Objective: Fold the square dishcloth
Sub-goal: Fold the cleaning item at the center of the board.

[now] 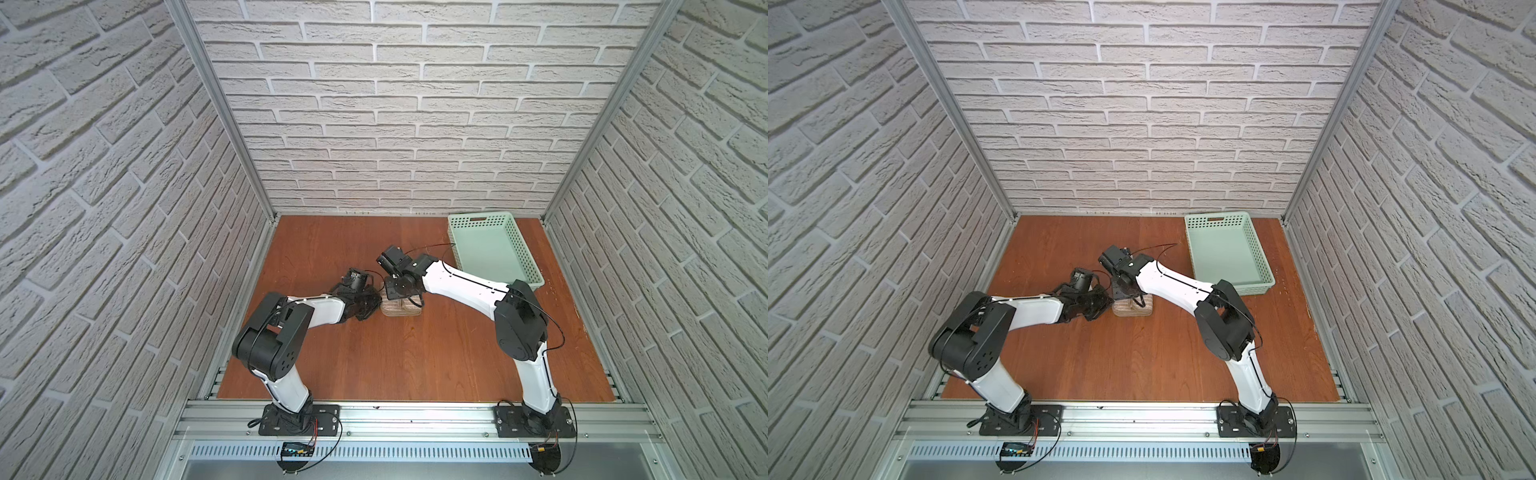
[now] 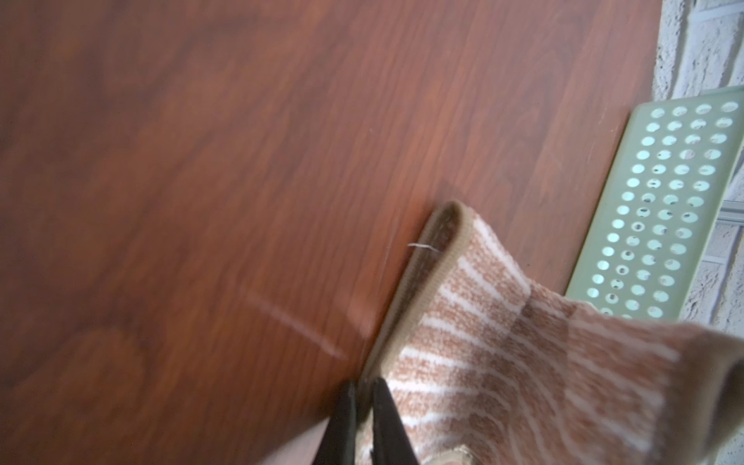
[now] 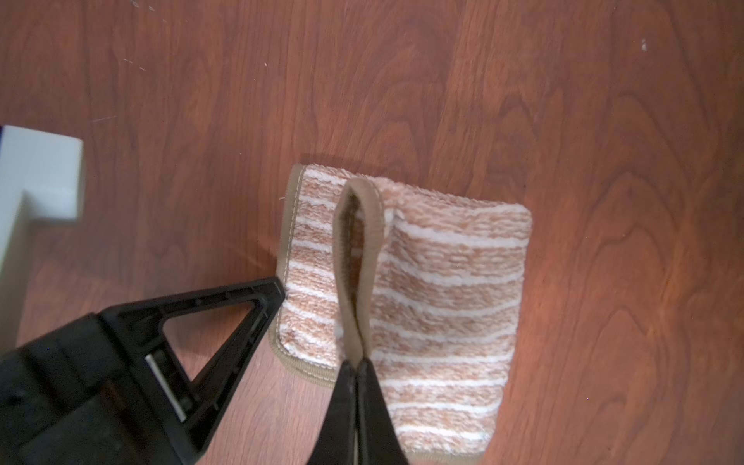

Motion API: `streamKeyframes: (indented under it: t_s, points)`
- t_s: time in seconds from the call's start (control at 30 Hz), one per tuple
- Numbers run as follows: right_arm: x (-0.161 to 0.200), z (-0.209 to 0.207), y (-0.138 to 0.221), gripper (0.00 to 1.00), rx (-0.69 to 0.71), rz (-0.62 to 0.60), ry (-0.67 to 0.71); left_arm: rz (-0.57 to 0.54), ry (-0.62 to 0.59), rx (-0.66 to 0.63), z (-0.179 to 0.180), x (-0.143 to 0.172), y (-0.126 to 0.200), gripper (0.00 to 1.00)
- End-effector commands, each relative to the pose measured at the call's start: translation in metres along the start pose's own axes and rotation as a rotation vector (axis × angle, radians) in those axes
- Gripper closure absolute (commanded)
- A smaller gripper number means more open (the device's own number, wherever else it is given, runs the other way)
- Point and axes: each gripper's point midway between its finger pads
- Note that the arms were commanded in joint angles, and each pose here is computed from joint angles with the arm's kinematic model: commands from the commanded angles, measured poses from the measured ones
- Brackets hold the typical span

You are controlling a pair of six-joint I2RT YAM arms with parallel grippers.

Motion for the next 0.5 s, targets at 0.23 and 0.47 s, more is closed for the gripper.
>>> streamKeyframes:
  t_s: [0.23, 0.47]
  points:
    - [0.006, 0.008, -0.017, 0.97, -0.006, 0.024, -0.015, 0.035, 0.021, -0.041, 0.016, 0.019, -0.009, 0.88]
    - [0.007, 0.013, -0.024, 0.97, -0.023, 0.031, -0.022, 0.046, 0.024, -0.025, 0.014, 0.020, -0.013, 0.88]
Point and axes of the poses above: each gripper's point midway between its finger pads, its own y axis back along the fingers, its own z axis along the line the jaws close on, x = y × z, and after that the axes turned 12 degrees about -y, right-handed
